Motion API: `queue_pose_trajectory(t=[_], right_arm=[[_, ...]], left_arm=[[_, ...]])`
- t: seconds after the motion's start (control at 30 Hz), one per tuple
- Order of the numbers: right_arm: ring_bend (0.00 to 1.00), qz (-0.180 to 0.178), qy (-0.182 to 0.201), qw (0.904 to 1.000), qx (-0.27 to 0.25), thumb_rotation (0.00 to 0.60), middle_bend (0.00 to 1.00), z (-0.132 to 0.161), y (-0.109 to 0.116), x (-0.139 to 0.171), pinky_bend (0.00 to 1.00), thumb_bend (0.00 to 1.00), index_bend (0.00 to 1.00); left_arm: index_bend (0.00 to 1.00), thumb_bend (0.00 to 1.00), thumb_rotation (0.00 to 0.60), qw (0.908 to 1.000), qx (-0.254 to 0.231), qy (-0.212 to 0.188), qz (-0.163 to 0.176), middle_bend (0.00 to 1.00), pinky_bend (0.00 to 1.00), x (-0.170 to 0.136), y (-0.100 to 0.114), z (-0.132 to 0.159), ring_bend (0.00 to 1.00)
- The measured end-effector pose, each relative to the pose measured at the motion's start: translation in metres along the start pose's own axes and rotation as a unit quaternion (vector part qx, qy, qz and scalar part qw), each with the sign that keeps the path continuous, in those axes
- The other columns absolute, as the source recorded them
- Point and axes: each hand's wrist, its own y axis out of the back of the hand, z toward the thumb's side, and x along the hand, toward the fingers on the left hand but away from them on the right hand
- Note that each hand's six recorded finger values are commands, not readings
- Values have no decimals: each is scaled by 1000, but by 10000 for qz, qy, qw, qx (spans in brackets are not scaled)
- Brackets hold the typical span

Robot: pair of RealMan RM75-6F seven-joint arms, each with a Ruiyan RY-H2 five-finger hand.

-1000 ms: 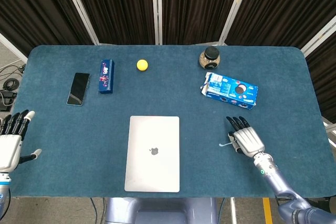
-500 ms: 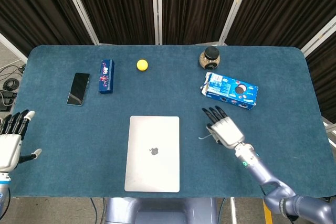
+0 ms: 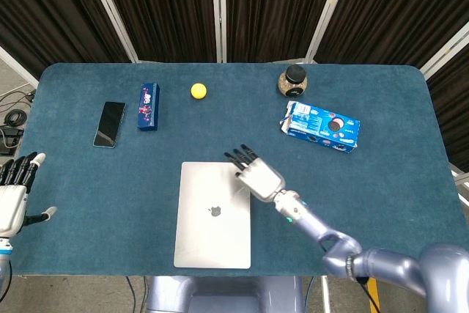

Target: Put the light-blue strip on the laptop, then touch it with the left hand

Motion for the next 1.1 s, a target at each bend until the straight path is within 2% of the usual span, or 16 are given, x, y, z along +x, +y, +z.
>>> queue_pose_trajectory(t=[0.23, 0.43, 0.53, 0.63, 0.7, 0.77, 0.97, 1.1], right_arm=[[0, -30, 223, 9997, 26, 600, 0, 37, 9, -32, 0, 400, 636], [0, -19, 262, 9995, 193, 600, 0, 52, 9, -49, 0, 399, 616], [0, -24, 264, 9995, 165, 600, 0, 54, 10, -51, 0, 389, 525], [0, -3, 310, 9994, 173, 600, 0, 54, 10, -49, 0, 348, 351], [0, 20, 346, 9992, 187, 600, 0, 54, 9, -46, 0, 282, 238], [0, 55, 394, 9990, 182, 600, 0, 53, 9, -41, 0, 239, 181], [0, 103, 529, 9984, 194, 600, 0, 50, 10, -19, 0, 225, 150], [0, -13, 515, 9983, 258, 600, 0, 43, 17, -5, 0, 224, 148]], left_arm=[[0, 0, 600, 10000, -23, 49, -44, 0, 0, 2, -1, -3, 0], [0, 0, 600, 10000, -32, 51, -52, 0, 0, 3, -1, -4, 0], [0, 0, 600, 10000, -45, 61, -58, 0, 0, 3, -1, -5, 0], [0, 0, 600, 9999, -59, 68, -49, 0, 0, 4, 0, -5, 0], [0, 0, 600, 9999, -63, 67, -44, 0, 0, 4, 0, -5, 0], [0, 0, 600, 10000, -64, 60, -47, 0, 0, 4, 0, -5, 0], [0, 0, 600, 10000, -53, 24, -58, 0, 0, 3, -1, -3, 0], [0, 0, 600, 10000, -57, 7, -53, 0, 0, 2, -1, -1, 0]])
